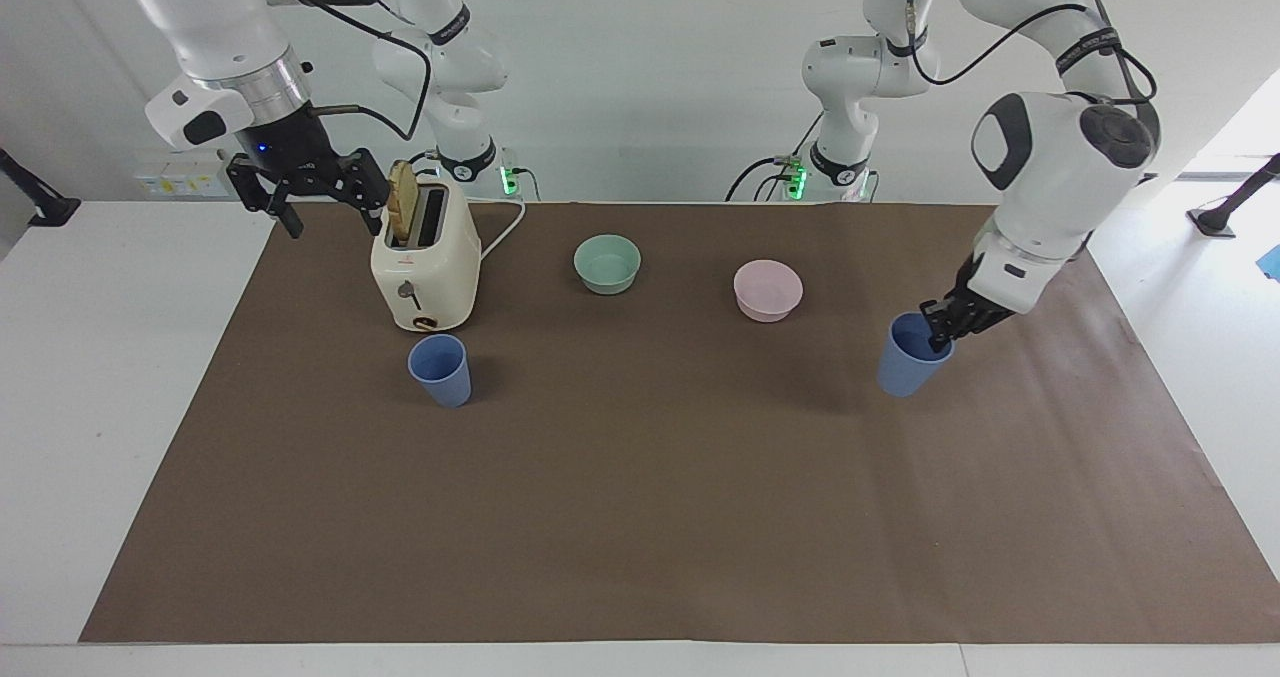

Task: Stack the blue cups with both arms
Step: 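Carry the blue cup toward the table center and set it down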

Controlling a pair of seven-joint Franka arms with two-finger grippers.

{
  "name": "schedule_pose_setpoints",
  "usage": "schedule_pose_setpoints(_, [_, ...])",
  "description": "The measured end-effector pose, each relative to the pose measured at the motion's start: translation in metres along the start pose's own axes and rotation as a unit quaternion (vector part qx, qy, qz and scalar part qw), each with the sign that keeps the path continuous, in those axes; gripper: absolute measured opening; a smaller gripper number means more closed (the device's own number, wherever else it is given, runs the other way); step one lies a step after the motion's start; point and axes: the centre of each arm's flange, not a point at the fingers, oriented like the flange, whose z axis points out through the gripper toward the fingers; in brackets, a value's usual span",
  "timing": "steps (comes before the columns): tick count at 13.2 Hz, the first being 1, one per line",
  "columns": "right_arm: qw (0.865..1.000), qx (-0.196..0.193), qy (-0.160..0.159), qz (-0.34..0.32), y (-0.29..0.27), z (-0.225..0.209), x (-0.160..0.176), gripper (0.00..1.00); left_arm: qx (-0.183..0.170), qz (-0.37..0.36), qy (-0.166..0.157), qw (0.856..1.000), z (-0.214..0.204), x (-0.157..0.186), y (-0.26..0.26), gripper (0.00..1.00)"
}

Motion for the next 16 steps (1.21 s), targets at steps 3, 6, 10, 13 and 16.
schedule_pose_setpoints(3, [1.000, 0.000, 0.000, 0.000, 0.000, 0.000, 0.000, 1.00, -0.005, -0.013, -0.004, 1.000, 0.024, -0.050, 0.119, 0.04])
schedule_pose_setpoints(6, [1.000, 0.000, 0.000, 0.000, 0.000, 0.000, 0.000, 1.00, -0.004, 0.000, -0.012, 1.000, 0.075, -0.075, 0.178, 0.04])
schedule_pose_setpoints(10, [1.000, 0.000, 0.000, 0.000, 0.000, 0.000, 0.000, 1.00, -0.001, 0.001, -0.014, 1.000, 0.107, -0.069, 0.182, 0.04])
schedule_pose_setpoints(13, [1.000, 0.000, 0.000, 0.000, 0.000, 0.000, 0.000, 1.00, 0.000, 0.009, -0.017, 1.000, 0.119, -0.075, 0.191, 0.04])
schedule_pose_setpoints(16, [1.000, 0.000, 0.000, 0.000, 0.000, 0.000, 0.000, 1.00, 0.002, 0.013, -0.021, 1.000, 0.127, -0.079, 0.194, 0.04])
